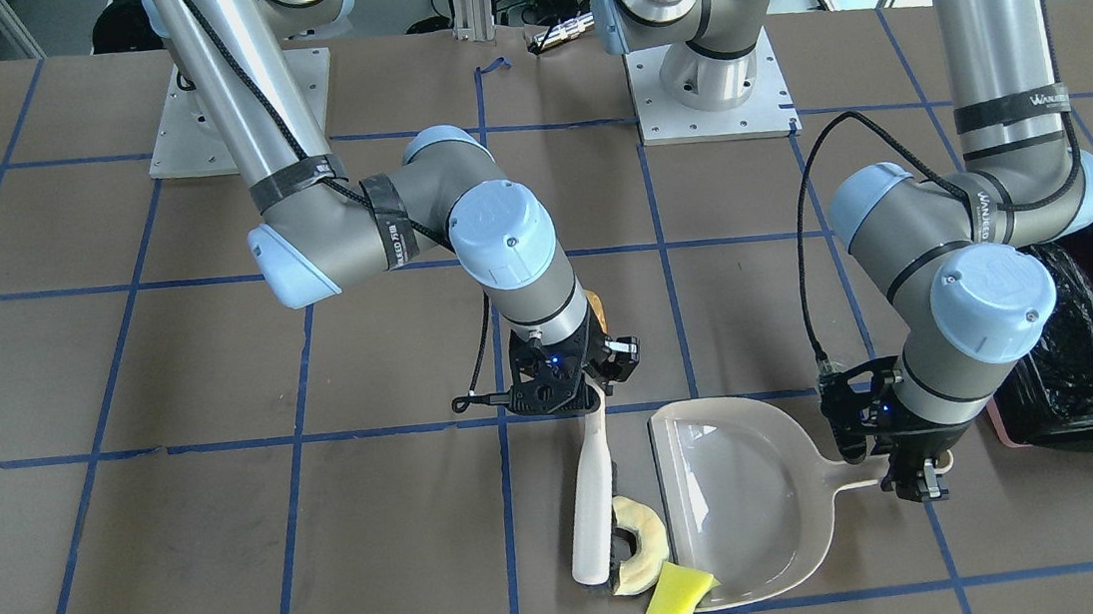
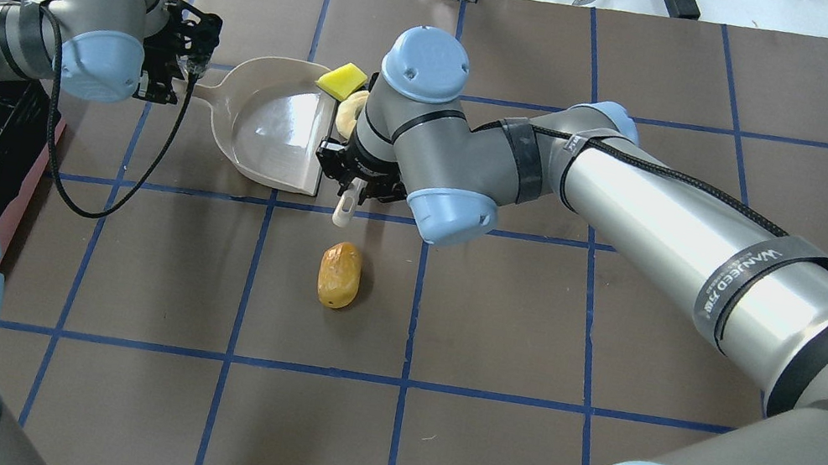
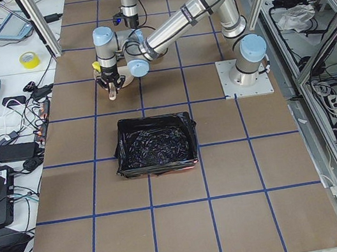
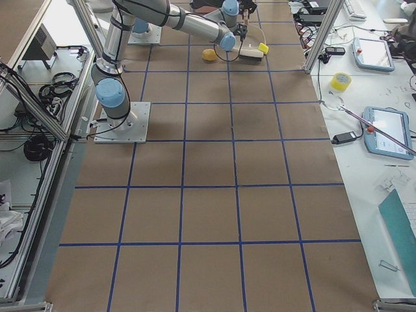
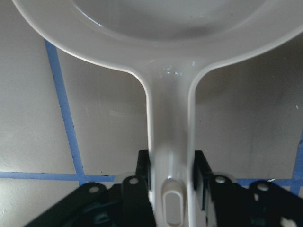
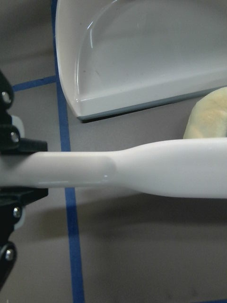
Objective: Sweep and dump trash into bin
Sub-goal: 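Sweep the sponge and scrap into the dustpan with the right gripper's brush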
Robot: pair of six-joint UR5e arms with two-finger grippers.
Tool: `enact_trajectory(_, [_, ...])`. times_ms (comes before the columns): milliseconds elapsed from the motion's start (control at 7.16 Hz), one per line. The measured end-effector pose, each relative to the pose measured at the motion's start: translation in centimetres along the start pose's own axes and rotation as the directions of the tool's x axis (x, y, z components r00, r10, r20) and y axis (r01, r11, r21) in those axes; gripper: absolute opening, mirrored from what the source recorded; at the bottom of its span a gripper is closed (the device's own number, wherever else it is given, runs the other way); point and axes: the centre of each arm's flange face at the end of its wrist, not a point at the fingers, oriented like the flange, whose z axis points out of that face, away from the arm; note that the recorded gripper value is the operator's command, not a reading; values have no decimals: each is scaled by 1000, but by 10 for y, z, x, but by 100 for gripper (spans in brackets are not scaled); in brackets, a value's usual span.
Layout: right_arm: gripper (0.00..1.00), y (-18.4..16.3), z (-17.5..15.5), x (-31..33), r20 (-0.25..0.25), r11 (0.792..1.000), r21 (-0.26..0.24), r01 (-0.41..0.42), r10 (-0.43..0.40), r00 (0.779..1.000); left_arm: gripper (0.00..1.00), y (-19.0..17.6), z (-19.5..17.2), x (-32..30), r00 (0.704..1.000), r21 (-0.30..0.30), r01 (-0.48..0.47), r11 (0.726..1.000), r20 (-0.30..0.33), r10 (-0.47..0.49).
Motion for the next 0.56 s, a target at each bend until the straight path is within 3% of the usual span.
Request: enact_trajectory(559, [0,0,9,-46,31,999,17,-27,27,999,0,0,0,0,1000,0,-1,1000,1,1])
